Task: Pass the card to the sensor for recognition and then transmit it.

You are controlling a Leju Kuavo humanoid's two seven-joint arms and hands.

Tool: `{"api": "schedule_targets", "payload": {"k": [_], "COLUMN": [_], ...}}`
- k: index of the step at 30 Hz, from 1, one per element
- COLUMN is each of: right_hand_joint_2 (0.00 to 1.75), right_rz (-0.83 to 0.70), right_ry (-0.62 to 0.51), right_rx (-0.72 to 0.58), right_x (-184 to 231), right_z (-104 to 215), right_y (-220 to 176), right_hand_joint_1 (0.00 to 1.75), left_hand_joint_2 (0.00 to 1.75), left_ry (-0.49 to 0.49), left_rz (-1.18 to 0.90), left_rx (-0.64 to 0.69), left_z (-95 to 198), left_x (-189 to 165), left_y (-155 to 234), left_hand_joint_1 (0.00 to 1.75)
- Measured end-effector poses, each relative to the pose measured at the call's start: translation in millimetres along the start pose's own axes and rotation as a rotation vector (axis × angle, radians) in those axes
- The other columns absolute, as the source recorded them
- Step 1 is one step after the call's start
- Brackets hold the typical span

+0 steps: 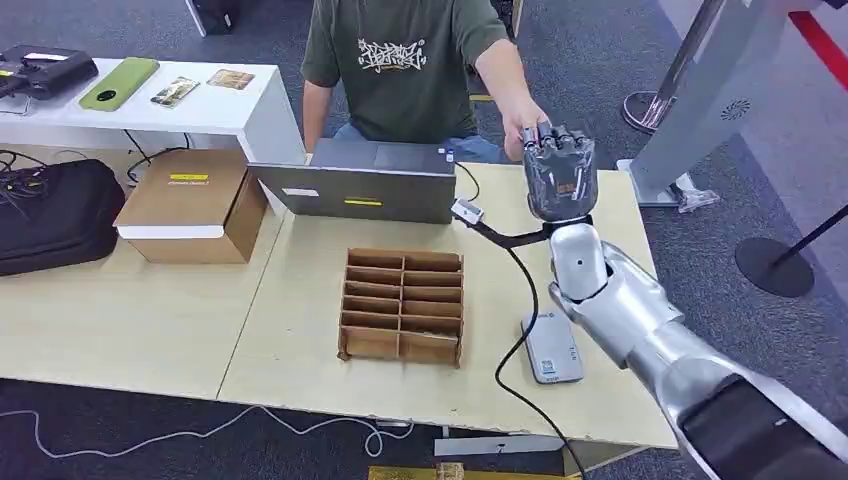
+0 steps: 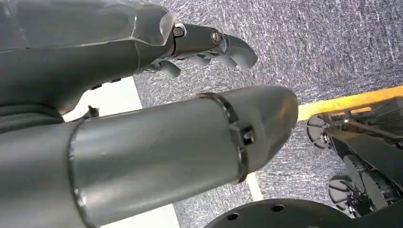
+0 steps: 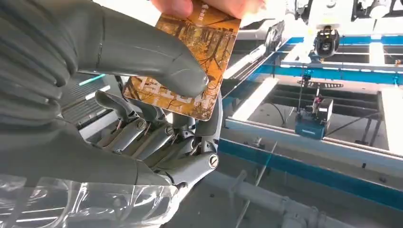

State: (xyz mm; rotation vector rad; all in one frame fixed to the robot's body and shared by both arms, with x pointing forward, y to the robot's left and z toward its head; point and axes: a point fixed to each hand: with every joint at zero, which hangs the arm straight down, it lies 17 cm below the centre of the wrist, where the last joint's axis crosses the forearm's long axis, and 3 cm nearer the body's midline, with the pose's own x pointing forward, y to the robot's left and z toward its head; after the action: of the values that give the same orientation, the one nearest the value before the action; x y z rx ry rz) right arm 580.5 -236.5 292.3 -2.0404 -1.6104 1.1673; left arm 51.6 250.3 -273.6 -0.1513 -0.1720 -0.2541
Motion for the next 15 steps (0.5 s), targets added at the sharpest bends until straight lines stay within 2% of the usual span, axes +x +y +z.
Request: {"api": "schedule_targets", "payload": {"k": [15], "right_hand_joint_2": [1.75], "right_rz": [-0.04], "right_ry": [-0.017], "right_rx": [0.07], "right_x": [3], "right_z": [8], "right_y": [19], "right_hand_joint_1": [0.0], "left_hand_joint_2": [0.0], "left_ry": [0.002], "left_rz": [0.017], "left_rx": [-0.001], "left_z": [0], "left_x": [0], "left_y": [1], "left_hand_joint_1": [0.0]}}
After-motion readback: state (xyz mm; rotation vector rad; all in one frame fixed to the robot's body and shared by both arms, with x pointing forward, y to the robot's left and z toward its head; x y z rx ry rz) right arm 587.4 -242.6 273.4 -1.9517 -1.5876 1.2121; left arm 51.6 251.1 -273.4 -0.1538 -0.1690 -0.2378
